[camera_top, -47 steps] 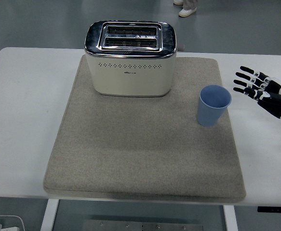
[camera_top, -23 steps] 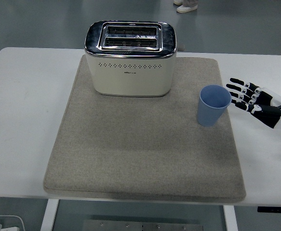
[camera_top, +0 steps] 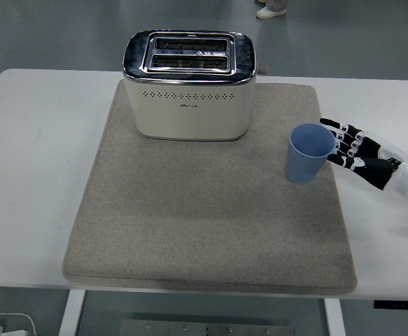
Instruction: Put the water cup in front of the bread machine
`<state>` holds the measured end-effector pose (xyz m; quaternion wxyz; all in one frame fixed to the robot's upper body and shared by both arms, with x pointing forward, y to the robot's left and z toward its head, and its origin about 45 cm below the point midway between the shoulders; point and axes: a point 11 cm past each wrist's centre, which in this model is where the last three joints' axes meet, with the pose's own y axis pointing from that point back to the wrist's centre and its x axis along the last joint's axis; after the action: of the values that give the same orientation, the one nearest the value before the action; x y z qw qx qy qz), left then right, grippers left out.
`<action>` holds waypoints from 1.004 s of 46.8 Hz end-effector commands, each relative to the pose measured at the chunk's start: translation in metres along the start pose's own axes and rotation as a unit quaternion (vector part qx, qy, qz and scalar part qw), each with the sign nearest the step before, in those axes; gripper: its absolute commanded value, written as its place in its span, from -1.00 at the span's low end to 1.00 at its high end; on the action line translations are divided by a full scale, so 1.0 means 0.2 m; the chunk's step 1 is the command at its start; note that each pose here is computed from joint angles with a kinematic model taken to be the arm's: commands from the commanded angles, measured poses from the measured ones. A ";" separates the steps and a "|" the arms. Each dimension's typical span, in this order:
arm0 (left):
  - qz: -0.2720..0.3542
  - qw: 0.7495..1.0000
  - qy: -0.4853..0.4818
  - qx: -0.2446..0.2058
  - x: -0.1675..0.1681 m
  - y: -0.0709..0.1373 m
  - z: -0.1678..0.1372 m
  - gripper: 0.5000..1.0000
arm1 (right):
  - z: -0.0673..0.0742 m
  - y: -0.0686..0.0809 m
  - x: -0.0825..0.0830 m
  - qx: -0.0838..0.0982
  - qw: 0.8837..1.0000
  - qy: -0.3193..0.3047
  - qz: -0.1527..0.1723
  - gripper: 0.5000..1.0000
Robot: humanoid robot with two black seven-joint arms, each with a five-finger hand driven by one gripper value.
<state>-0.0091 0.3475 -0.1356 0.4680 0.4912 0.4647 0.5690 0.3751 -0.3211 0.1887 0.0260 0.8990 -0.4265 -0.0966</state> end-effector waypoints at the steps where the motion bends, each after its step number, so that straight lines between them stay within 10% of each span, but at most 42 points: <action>1: 0.000 1.000 0.000 0.000 0.00 0.00 0.00 1.00 | 0.01 -0.01 -0.01 0.000 1.000 0.000 -0.002 0.72; 47: 0.000 1.000 0.000 0.001 0.00 0.00 0.00 1.00 | 0.05 -0.14 -0.15 0.001 0.999 0.006 -0.038 0.72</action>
<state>-0.0092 0.3475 -0.1356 0.4680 0.4912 0.4648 0.5689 0.3751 -0.2848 0.1782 0.0282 0.9136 -0.3951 -0.0923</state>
